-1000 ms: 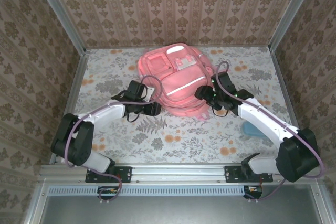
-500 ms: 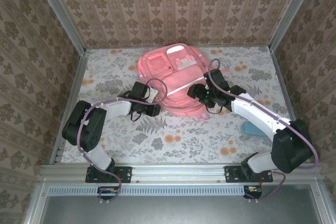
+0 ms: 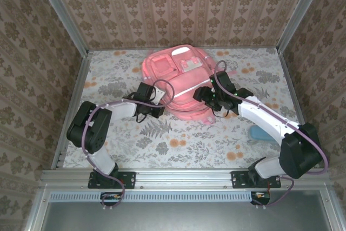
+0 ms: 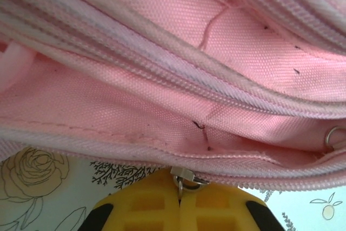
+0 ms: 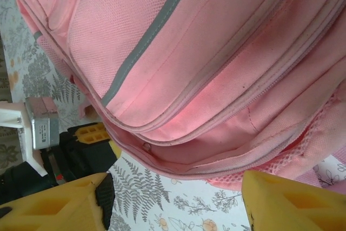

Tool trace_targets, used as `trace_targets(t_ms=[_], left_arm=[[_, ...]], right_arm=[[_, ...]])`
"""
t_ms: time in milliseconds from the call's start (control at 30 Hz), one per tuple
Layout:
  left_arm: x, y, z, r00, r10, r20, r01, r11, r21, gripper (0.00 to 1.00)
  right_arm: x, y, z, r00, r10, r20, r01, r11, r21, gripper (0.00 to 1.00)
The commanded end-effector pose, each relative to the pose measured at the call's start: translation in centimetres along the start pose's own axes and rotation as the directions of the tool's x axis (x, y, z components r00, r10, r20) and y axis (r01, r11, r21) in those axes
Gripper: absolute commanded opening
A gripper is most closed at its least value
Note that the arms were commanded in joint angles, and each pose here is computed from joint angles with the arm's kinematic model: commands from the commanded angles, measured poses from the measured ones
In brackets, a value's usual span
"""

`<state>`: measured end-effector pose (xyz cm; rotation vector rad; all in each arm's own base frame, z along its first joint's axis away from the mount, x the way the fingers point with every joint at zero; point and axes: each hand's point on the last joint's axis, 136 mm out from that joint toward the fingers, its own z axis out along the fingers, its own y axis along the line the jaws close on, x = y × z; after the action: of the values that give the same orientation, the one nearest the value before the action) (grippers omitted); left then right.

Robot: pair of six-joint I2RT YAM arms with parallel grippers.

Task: Pack the student bag

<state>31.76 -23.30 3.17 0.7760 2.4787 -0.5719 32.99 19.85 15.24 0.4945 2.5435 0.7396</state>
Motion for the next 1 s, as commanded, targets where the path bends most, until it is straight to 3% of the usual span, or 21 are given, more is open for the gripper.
trace_targets(t_ms=[0,167,433,667,967], left_arm=[[-0.2,-0.4,-1.5,0.999,0.012,0.040,-0.012,1.000,0.000,0.00],[1.0,-1.4,-2.2,1.000,0.014,0.028,-0.014,1.000,0.002,0.00],[1.4,-3.6,-2.3,0.999,0.051,0.020,-0.052,0.998,0.039,0.00],[0.6,-6.6,-2.5,0.996,0.061,0.067,-0.069,0.990,0.121,0.00],[1.5,-9.8,-3.2,0.993,0.038,0.112,-0.057,0.983,0.175,0.00]], right_arm=[[0.3,-1.0,0.0,1.000,-0.018,-0.012,0.019,0.996,0.082,0.65],[1.3,-4.4,0.7,1.000,0.022,-0.015,-0.019,0.982,0.188,0.68],[2.8,-5.2,3.1,0.994,0.072,-0.085,-0.057,0.985,0.166,0.70],[4.6,-4.3,6.1,0.978,0.123,-0.170,-0.112,0.991,0.074,0.57],[4.0,-2.5,7.3,0.973,0.171,-0.154,-0.176,0.984,-0.016,0.44]])
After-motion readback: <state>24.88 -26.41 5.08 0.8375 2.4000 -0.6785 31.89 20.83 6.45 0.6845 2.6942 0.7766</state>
